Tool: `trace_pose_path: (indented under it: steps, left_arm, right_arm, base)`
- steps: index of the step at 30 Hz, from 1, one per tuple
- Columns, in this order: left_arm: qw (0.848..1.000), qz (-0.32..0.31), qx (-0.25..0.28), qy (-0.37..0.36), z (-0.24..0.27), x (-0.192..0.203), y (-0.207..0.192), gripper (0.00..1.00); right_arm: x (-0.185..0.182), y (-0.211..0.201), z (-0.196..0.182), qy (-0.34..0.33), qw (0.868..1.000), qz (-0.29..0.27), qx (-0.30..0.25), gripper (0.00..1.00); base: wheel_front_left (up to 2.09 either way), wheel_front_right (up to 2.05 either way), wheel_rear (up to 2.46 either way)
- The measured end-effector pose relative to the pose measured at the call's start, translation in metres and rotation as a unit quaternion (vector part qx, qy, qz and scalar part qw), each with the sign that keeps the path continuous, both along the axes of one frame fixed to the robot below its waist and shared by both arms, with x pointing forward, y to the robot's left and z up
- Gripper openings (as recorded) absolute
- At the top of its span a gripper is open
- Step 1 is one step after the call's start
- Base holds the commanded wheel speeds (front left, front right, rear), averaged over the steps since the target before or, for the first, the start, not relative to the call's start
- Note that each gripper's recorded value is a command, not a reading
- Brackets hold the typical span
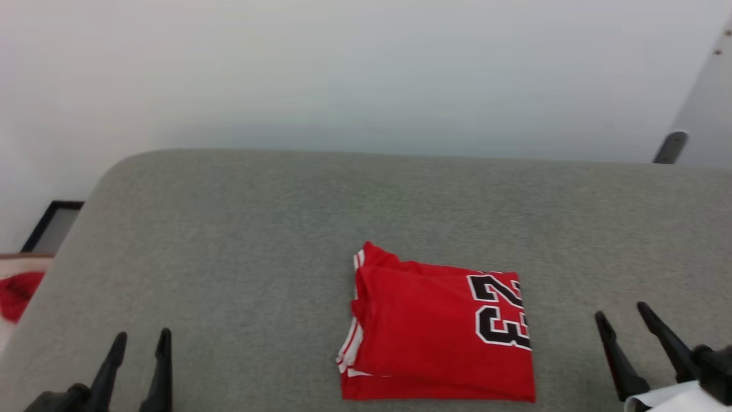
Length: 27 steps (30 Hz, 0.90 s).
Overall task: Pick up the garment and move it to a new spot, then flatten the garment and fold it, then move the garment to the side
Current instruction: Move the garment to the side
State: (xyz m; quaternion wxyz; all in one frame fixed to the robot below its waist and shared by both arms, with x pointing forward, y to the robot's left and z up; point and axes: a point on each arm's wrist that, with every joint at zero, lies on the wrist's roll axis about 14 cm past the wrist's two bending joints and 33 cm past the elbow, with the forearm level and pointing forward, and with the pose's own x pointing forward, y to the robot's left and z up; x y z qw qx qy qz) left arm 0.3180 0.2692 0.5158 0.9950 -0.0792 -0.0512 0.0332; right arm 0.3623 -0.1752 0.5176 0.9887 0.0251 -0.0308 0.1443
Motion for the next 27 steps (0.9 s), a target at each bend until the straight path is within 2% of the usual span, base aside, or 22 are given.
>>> trace_pose_path:
  steps: [7, 14, 20, 27]
  left_arm:
    - [1.000, 0.027, 0.001, 0.003, -0.001, -0.013, 0.016, 1.00]
    - [0.999, 0.050, -0.005, 0.011, -0.006, -0.023, 0.024, 1.00]
    - [0.998, 0.060, -0.010, 0.025, -0.014, -0.020, 0.027, 1.00]
    - [0.997, 0.066, -0.017, 0.043, -0.025, -0.014, 0.026, 1.00]
  right_arm:
    - [0.020, 0.038, -0.012, 0.037, 0.997, 0.064, -0.022, 1.00]
    - [0.040, 0.061, -0.035, 0.106, 0.986, 0.111, -0.065, 1.00]
    - [0.049, 0.065, -0.072, 0.210, 0.964, 0.128, -0.099, 1.00]
    - [0.048, 0.074, -0.107, 0.311, 0.933, 0.147, -0.107, 1.00]
  base:
    - [0.00, 0.00, 0.00]
    - [0.00, 0.00, 0.00]
    - [0.00, 0.00, 0.00]
    - [0.00, 0.00, 0.00]
